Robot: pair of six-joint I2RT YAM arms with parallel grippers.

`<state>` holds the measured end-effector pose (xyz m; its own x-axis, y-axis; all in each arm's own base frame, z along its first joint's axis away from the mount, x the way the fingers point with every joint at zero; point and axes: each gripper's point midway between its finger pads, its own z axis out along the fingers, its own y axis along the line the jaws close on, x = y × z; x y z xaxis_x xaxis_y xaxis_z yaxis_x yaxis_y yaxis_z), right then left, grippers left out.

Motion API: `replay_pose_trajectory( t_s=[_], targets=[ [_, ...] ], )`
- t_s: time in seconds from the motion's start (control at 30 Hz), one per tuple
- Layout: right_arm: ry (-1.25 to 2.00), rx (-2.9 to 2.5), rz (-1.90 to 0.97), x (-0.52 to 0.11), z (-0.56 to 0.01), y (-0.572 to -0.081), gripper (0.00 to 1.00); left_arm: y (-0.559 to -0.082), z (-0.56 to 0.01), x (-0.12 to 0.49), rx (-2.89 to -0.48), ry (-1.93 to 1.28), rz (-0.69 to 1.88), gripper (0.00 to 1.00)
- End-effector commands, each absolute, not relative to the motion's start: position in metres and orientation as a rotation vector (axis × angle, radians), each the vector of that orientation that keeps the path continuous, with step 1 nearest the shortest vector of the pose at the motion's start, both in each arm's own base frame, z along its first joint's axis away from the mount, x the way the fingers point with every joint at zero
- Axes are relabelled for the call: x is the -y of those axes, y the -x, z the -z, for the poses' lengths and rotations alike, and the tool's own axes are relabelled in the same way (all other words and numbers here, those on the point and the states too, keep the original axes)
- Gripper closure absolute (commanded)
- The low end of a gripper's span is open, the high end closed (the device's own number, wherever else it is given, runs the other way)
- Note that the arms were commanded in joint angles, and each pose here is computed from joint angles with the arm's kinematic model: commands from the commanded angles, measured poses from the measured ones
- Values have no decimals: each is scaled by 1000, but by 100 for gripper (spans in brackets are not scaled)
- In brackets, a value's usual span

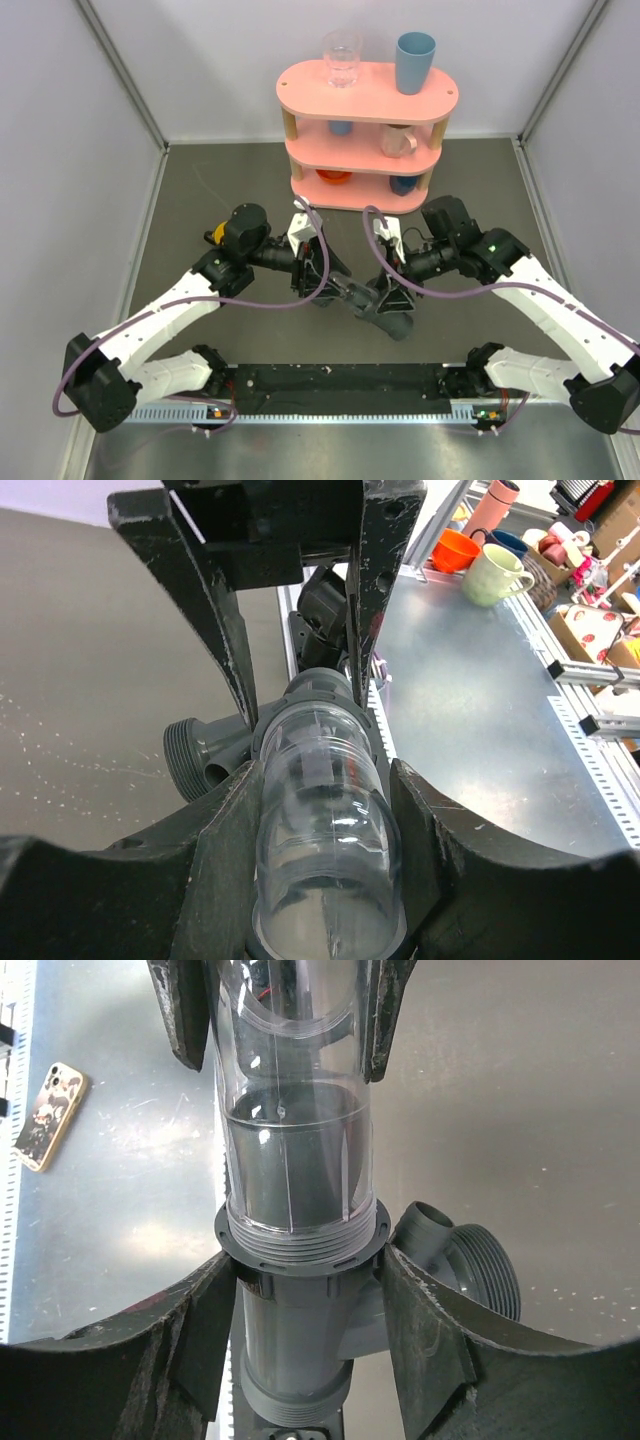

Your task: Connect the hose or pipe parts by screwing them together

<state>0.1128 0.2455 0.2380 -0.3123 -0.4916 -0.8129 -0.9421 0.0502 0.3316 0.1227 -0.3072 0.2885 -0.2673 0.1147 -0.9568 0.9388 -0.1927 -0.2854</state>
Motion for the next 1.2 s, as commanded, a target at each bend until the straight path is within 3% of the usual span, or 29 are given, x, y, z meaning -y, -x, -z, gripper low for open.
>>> replay_pose_trajectory(
  t_s=[0.0,0.33,0.53,0.83,0.87,1.07,1.17],
  targets=[
    [1413,-1564,-1132,-264,-285,-140,47,-126,-284,310,-1387,-1242,1527,100],
    [1375,-1593,-1050,-260,-288,-154,43,-122,-282,303,-1383,-1249,1494,100],
    [1343,-1619,-974,-257,-289,-165,49,-128,-278,303,-1447,-1181,1481,100],
    [1318,-1491,-752,-236,-320,-175,28,-185,-285,302,-1829,-664,1367,100],
    [1320,-1476,-734,-234,-321,-174,19,-186,-288,302,-1874,-597,1389,100],
    [1334,-1326,-665,-225,-336,-165,5,-196,-347,297,-1875,-262,1496,100],
    [1309,-1301,-625,-220,-334,-167,4,-199,-375,294,-1811,-157,1551,100]
  ],
)
